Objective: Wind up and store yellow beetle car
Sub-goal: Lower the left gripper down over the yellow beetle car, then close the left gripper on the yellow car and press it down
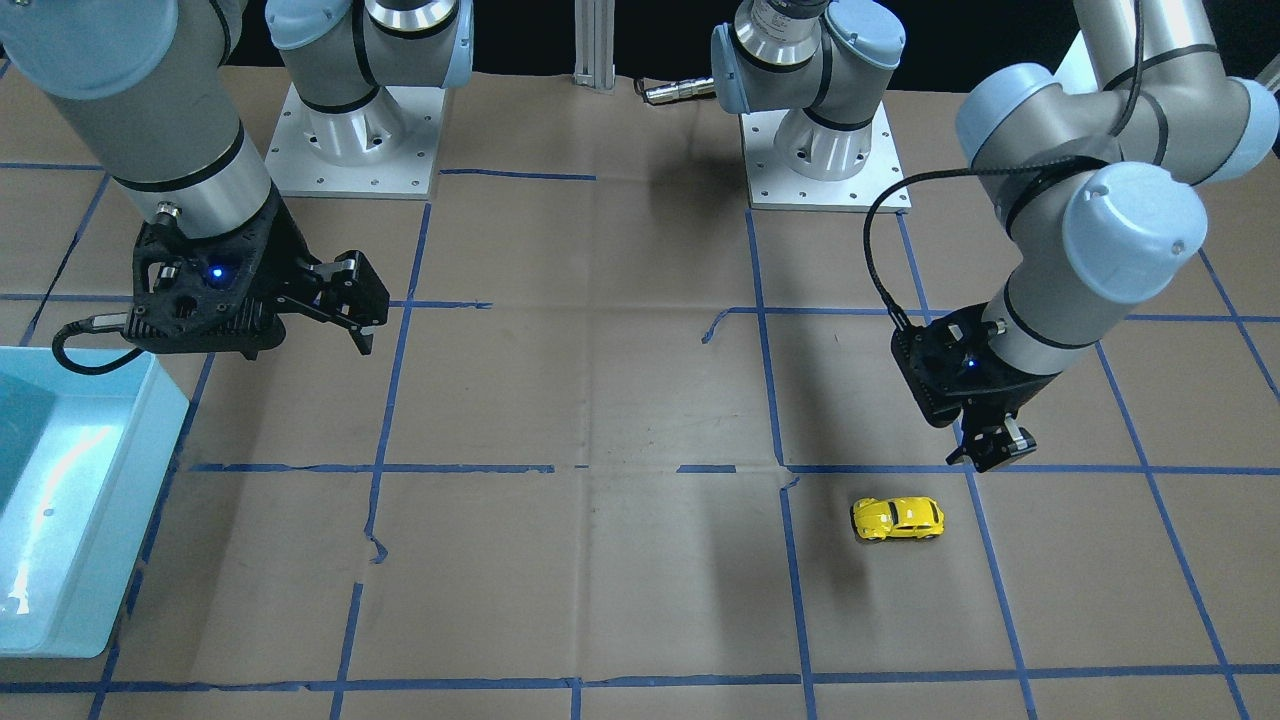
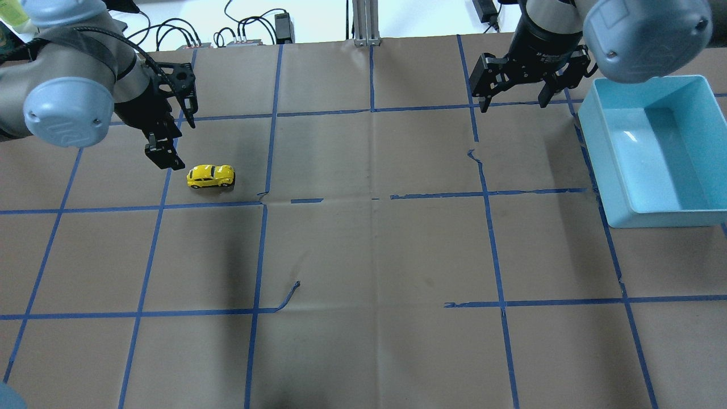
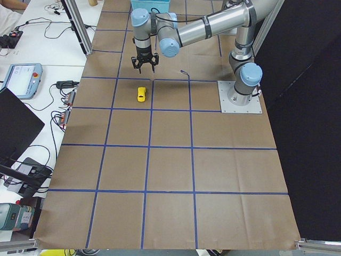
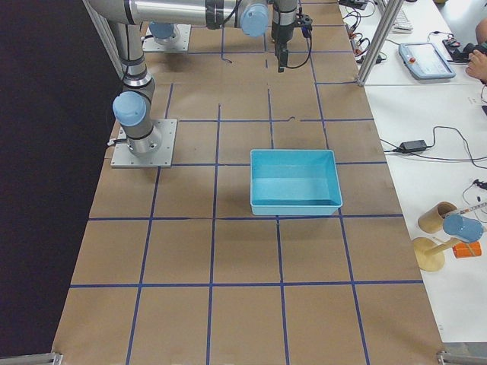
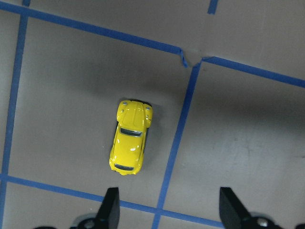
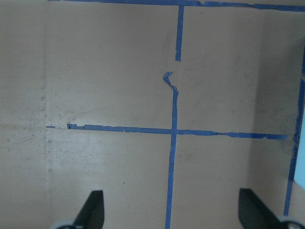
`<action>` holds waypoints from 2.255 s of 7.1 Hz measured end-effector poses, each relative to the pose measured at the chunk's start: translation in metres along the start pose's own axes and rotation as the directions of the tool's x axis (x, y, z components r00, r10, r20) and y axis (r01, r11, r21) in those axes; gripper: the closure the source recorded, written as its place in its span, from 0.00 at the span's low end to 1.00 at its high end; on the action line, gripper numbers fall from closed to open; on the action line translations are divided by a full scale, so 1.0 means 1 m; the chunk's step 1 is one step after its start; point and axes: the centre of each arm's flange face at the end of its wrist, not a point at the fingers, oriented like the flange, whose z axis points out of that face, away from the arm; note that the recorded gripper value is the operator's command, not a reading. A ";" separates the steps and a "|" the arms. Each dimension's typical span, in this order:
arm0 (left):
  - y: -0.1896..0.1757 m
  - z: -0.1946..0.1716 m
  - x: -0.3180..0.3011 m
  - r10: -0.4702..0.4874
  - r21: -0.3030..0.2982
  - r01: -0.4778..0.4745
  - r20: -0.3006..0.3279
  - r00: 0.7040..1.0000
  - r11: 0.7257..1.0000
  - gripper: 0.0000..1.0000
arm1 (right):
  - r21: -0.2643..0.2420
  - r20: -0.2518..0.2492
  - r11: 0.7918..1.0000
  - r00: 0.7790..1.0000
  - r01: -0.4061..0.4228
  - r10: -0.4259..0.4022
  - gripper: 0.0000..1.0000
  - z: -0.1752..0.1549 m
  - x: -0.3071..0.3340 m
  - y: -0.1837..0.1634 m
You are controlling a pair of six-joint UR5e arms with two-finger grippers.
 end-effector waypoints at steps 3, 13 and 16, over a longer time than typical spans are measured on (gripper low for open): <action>-0.005 0.065 -0.013 0.153 -0.004 -0.153 0.021 0.988 0.988 0.23 | 0.000 0.000 1.000 1.000 -0.001 0.001 0.02 0.000 0.000 0.000; 0.004 0.141 -0.035 0.266 0.003 -0.266 0.006 0.964 0.964 0.33 | 0.000 0.000 1.000 1.000 0.002 -0.002 0.02 0.000 0.000 0.000; 0.009 0.133 -0.034 0.275 -0.073 -0.274 0.003 0.961 0.959 0.60 | 0.000 0.000 1.000 1.000 0.001 -0.001 0.02 0.000 0.000 0.000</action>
